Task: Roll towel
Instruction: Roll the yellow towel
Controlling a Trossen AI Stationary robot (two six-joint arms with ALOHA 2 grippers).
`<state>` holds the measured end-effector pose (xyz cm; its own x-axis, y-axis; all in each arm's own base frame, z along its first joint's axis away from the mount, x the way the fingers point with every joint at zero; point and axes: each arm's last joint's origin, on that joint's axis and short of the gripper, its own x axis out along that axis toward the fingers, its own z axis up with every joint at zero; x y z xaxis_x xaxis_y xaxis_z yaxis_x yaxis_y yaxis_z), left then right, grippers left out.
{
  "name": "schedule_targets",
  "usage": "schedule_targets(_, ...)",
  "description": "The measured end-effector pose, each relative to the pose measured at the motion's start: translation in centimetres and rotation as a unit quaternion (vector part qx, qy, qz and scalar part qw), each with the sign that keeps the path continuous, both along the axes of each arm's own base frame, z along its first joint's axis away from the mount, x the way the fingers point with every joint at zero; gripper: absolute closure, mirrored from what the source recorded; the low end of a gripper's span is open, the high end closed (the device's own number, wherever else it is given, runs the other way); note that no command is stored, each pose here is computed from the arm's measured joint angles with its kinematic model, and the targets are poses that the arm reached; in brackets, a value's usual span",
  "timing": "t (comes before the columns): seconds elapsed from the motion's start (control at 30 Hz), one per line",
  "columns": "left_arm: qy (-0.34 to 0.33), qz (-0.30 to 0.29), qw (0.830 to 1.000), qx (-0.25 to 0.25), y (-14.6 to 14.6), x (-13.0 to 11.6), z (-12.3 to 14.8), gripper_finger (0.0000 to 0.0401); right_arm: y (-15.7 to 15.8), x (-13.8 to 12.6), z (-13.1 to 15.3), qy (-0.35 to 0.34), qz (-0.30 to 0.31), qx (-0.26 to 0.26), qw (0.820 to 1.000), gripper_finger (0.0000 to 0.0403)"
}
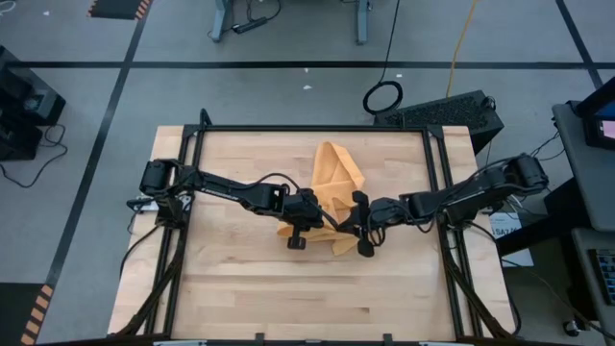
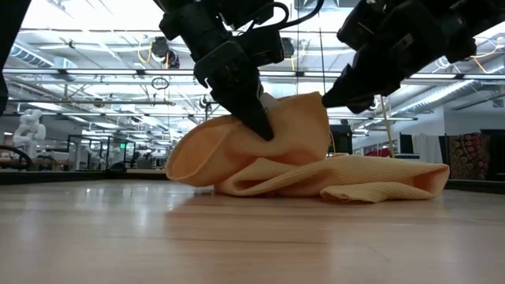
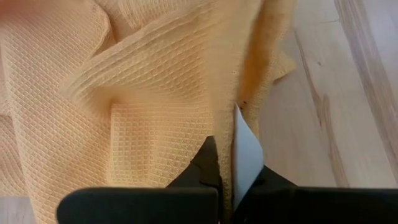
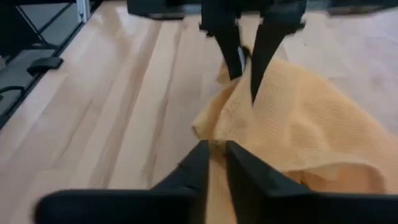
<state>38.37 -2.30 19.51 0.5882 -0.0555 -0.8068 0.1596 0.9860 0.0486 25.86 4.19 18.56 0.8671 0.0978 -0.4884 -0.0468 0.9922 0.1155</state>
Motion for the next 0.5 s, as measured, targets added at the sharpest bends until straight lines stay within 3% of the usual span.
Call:
schedule_targets(0.07,0.000,0.000,1.000,0.000,0.00,0.00,0.00,0.0399,0.05,0.17,0.09,-0.010,-0.003,0.008,1.000,0.0395)
schedule_targets(0.5,-0.001,0.000,1.000,0.000,0.00,0.01,0.00,0.0399,0.05,0.18,0.09,-0.009,-0.008,0.018,1.000,0.0391)
